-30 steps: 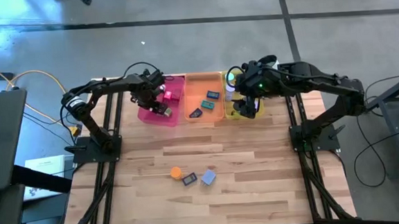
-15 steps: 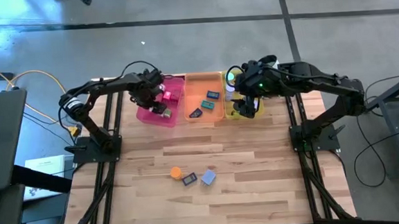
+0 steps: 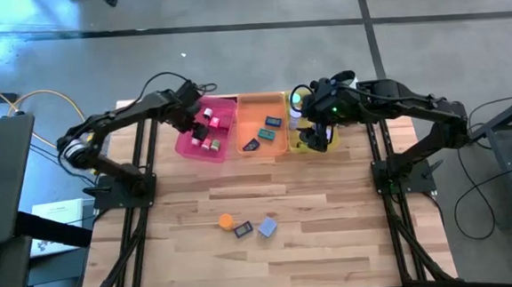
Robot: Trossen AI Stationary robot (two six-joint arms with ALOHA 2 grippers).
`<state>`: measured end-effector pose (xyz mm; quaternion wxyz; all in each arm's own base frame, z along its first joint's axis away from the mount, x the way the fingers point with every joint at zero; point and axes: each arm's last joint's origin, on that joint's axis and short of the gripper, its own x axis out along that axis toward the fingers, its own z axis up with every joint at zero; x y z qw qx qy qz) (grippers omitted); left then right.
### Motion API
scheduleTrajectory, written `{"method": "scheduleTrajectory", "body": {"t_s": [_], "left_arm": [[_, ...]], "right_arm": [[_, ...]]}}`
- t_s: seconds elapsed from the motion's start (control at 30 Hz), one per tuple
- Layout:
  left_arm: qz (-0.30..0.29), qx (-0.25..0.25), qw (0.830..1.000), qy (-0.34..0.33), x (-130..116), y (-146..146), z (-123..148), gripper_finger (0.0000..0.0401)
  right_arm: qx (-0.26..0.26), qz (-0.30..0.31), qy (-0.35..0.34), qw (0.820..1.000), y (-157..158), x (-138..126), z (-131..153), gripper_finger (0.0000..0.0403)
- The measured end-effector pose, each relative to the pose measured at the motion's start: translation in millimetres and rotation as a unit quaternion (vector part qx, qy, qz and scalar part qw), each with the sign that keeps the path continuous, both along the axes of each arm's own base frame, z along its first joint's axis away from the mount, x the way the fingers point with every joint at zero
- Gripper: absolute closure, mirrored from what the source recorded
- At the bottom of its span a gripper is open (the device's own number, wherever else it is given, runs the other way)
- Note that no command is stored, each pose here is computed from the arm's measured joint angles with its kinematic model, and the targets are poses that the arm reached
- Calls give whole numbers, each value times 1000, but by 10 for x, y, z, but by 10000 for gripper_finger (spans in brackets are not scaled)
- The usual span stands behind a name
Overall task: Pick & Place Office items
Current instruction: Put the yellow hourglass into the yellow bin
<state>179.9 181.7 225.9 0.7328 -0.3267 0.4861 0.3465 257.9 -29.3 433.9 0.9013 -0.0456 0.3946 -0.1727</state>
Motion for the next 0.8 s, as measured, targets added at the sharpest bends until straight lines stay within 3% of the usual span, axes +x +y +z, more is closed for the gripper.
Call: {"method": "scheduleTrajectory", "body": {"t_s": [0.33,0.57,0.7,0.8], "left_arm": [[-37,86,983,-158,-227,-499,716,159],[-119,18,951,-285,-283,-884,964,159],[-177,-40,931,-315,-239,-1109,1010,159],[-214,-62,923,-314,-178,-1264,1010,159]], "right_arm": [[22,28,2,999,70,4,-8,90],[33,48,-3,998,230,13,-8,90],[49,58,-8,997,345,13,-7,90],[88,70,-13,994,420,12,-10,90]]}}
